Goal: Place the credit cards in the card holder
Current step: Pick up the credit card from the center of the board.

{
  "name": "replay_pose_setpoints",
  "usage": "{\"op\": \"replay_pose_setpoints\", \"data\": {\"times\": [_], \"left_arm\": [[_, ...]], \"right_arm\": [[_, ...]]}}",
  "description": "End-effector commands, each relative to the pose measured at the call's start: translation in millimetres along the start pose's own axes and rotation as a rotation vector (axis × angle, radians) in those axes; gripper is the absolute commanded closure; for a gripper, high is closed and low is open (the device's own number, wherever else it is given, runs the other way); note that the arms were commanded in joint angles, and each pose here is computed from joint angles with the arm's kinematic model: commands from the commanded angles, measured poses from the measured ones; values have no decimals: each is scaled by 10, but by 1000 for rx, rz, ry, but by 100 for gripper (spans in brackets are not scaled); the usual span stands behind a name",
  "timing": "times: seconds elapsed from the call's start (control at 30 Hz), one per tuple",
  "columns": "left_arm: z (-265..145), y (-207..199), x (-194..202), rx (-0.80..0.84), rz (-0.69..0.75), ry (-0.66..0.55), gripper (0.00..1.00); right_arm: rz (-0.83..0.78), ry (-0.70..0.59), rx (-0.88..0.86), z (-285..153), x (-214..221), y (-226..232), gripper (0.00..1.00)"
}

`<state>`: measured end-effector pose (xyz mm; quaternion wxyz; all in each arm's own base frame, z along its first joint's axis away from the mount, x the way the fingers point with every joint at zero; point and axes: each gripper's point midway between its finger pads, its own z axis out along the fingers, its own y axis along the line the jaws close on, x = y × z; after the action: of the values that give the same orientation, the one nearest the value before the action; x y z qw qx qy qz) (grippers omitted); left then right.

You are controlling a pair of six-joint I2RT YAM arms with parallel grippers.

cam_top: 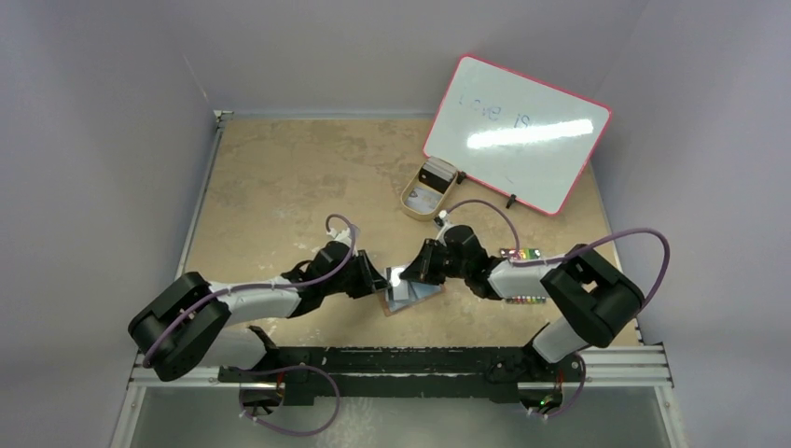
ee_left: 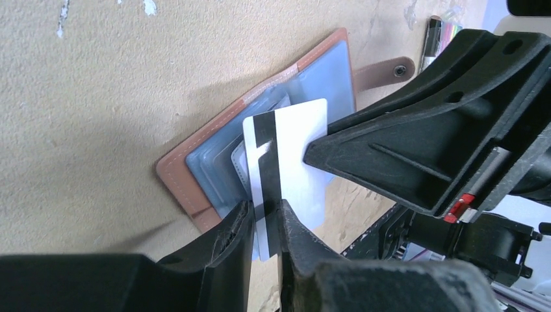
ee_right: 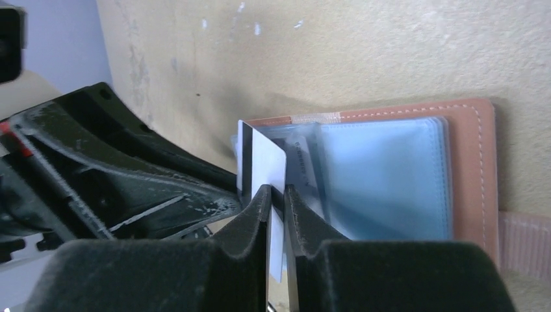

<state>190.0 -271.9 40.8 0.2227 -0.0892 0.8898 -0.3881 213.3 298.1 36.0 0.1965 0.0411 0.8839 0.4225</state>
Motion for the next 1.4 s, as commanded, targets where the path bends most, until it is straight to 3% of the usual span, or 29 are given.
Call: {"op": "replay_pose_setpoints", "data": {"times": [0.0,0.17,0.37,0.57,0.63,0.8,0.87,0.97,1.17,1.37], "left_arm": [[-124,-494,-221,187,-36,-79,81],[-240,-543,-307,188,-50,-123,70],[-310,-434,-348,124,-41,-154,65],[-489,-770,-419,271,-73,-176,64],[-583,-889,-468,321,-82,-197,69],[-789,-1074,-549,399,-100,-234,99],[-825,-1094,-567,403,-102,-243,100],[-805,-1041,-557,377,-98,-241,100],[-581,-793,-471,282,-114,-208,100],[-387,-693,-422,278,-173,-191,100]], "right_arm": [[-42,5,-154,-129,-9,391,90],[-61,-2,-202,-242,-39,552,100],[-77,-14,-261,-369,-68,724,100],[-59,-25,-478,-599,-57,1087,100],[-37,-32,-521,-661,-65,1128,100],[-6,-47,-531,-702,-96,1097,99],[-8,-53,-520,-703,-118,1087,91],[-39,-66,-433,-670,-209,985,73],[-125,-178,-112,-708,-550,527,53],[-189,-139,212,-636,-559,-111,51]]}}
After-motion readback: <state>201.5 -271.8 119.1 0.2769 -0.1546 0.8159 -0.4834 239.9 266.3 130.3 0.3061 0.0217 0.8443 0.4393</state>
